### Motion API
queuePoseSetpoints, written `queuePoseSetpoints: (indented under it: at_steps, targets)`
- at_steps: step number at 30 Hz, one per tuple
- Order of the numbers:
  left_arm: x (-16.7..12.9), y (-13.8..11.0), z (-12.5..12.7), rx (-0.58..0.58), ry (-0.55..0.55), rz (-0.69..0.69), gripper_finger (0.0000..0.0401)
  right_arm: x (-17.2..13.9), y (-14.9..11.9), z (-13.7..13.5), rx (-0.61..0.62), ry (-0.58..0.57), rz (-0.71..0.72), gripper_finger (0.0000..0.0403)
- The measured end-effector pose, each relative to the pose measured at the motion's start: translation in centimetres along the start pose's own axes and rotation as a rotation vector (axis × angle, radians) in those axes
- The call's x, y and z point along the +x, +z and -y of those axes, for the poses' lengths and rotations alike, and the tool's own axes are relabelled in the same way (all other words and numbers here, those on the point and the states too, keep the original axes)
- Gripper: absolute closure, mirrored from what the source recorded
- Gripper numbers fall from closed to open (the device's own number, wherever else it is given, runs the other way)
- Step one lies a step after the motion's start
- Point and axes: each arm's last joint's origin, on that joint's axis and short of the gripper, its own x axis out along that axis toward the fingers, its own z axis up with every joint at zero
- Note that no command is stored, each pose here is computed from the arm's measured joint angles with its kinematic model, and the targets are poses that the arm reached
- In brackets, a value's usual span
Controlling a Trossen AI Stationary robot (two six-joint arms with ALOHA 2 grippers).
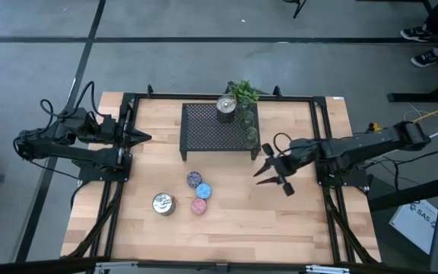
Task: Pick & Place candle stick holders
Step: Put the silver scented candle aligned with the other silver scented candle on the shelf
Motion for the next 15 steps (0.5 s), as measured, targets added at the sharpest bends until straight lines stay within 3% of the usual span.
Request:
queuePoseSetpoints:
  at_steps: [4, 15]
  targets:
    - [0.0, 0.0, 0.0, 0.000, 0.000, 0.000, 0.0395, -1.8, -1.3, -0.5, -0.004, 0.040, 0.036, 0.0274]
    - [0.0, 0.0, 0.0, 0.000, 0.000, 0.000, 0.0395, -5.3, -4.5, -1.4, -0.061, -0.016, 0.155, 0.0274]
